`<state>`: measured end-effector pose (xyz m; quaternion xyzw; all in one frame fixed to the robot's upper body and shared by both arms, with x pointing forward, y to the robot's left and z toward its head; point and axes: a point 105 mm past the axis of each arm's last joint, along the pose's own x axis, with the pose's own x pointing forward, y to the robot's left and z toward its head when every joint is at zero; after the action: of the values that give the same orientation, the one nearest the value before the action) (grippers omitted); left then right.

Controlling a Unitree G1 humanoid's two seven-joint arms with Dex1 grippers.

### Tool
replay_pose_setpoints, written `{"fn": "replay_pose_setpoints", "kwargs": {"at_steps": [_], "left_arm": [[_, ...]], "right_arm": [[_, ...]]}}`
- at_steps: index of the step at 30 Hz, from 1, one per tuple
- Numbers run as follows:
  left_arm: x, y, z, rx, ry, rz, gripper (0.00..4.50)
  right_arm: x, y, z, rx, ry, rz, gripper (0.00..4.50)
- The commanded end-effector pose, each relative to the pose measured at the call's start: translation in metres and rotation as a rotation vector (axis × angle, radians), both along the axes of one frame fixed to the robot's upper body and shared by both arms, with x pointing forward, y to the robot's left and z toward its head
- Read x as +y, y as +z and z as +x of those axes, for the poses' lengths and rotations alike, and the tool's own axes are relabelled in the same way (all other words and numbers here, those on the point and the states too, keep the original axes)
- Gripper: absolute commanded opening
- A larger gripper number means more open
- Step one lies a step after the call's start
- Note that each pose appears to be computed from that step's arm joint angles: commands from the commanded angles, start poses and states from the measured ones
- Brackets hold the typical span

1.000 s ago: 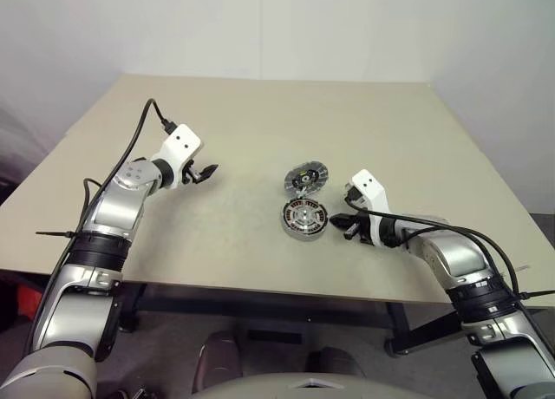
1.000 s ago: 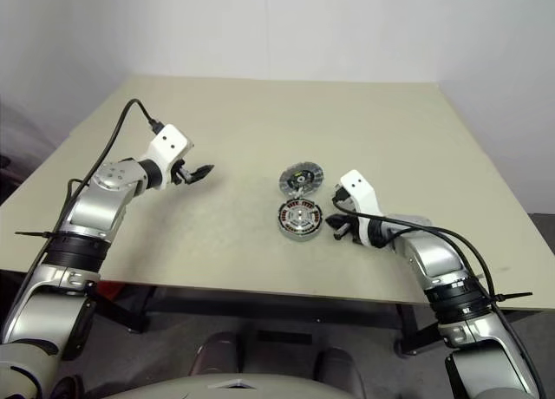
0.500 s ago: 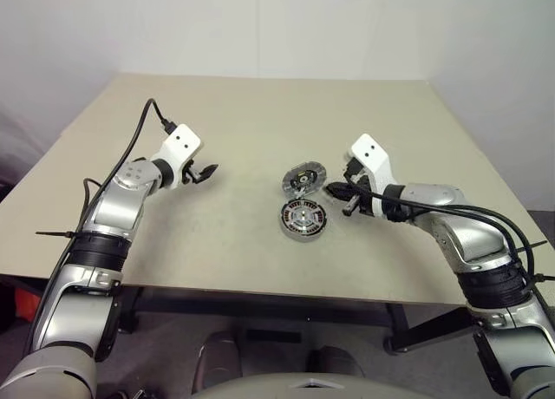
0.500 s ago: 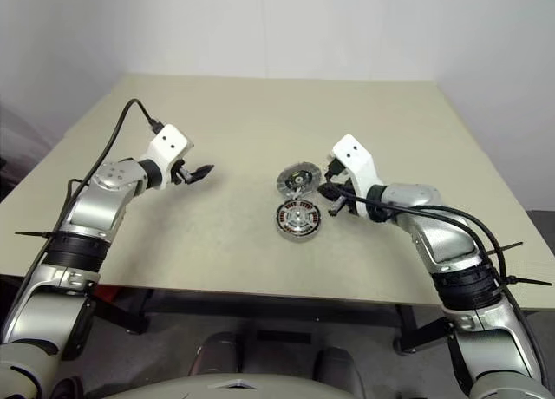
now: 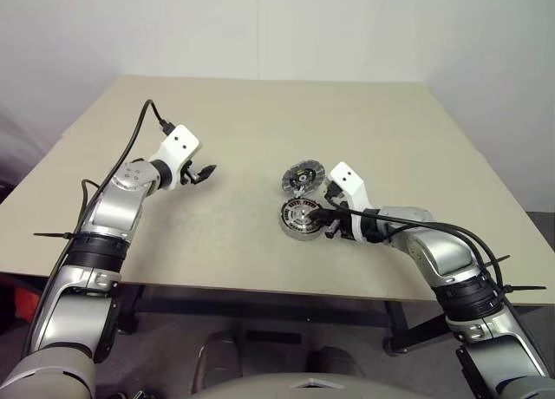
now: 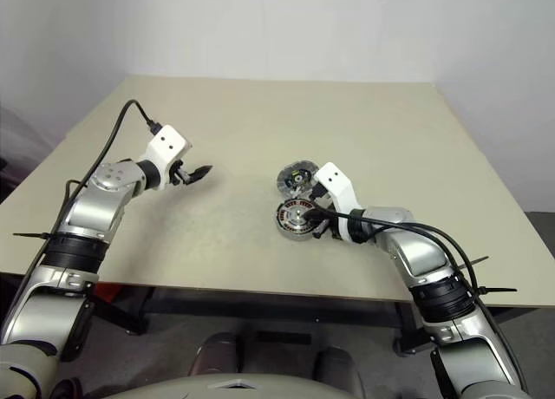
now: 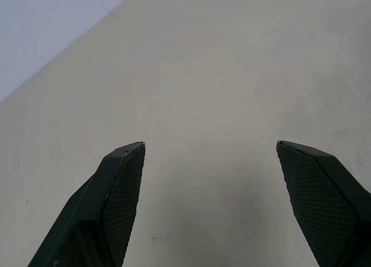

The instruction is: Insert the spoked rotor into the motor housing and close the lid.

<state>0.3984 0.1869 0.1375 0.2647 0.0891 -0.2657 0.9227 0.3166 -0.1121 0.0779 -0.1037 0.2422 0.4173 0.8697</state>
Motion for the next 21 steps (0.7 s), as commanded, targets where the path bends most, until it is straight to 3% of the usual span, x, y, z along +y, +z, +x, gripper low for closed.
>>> {"fn": "replay_pose_setpoints", "kwargs": {"at_steps": [1, 7, 13, 16, 20, 21], "left_arm": [[0.005, 0.021, 0.001, -0.072, 0.015, -0.001, 3.82], [0.004, 0.02, 0.002, -0.073, 0.018, -0.005, 3.82], [-0.003, 0.019, 0.006, -0.076, 0.001, -0.015, 3.82], [-0.007, 0.021, 0.009, -0.081, -0.009, -0.018, 3.82], [-0.012, 0.02, 0.011, -0.084, -0.018, -0.023, 3.82], [-0.012, 0.02, 0.011, -0.084, -0.019, -0.024, 3.82]], "right_arm": [[-0.003, 0.013, 0.005, -0.071, 0.008, -0.013, 0.03], [0.01, 0.078, -0.008, -0.226, 0.226, 0.16, 0.03], [0.01, 0.112, -0.027, -0.32, 0.6, 0.002, 0.03], [0.001, 0.106, -0.015, -0.363, 0.72, -0.203, 0.6], [-0.007, 0.086, -0.007, -0.372, 0.971, -0.499, 1.95], [-0.008, 0.084, -0.006, -0.372, 1.013, -0.535, 1.95]]}}
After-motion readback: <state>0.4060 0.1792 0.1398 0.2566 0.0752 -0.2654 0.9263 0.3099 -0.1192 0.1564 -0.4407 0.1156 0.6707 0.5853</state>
